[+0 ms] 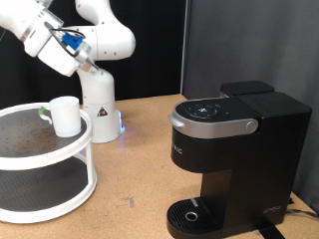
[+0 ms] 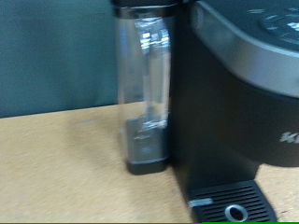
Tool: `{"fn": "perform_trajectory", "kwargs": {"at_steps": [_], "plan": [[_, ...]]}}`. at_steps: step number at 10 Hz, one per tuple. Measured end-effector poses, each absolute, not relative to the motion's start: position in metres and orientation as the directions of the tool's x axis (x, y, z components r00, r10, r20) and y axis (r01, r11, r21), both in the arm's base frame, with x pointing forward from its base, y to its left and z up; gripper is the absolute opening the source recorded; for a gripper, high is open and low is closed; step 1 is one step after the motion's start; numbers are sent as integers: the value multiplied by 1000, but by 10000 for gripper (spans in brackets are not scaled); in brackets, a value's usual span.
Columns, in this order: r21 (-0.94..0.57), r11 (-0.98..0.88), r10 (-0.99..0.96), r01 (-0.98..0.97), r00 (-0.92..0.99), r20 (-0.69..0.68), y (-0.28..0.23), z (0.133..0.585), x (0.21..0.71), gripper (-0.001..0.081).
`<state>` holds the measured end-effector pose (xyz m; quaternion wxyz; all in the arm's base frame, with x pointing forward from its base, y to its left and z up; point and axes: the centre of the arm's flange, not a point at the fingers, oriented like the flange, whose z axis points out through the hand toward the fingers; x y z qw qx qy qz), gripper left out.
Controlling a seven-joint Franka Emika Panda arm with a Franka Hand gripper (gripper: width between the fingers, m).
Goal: Make a cup of coffee with the keurig machine
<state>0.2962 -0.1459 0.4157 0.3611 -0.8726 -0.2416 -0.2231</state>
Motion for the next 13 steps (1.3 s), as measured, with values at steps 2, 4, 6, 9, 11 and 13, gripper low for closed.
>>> {"fn": "perform_trajectory", "kwargs": {"at_steps": [2, 4, 6, 9, 11, 13], "plan": [[-527, -612, 269, 589, 782, 562, -151, 418, 289, 3], [-516, -611, 258, 600, 768, 587, -160, 415, 284, 3], [-511, -601, 231, 614, 746, 624, -184, 412, 266, 3], [-538, -571, 233, 620, 751, 618, -218, 417, 236, 3], [-542, -581, 209, 608, 754, 622, -242, 426, 221, 3], [-528, -610, 179, 592, 751, 635, -264, 434, 211, 3]]}}
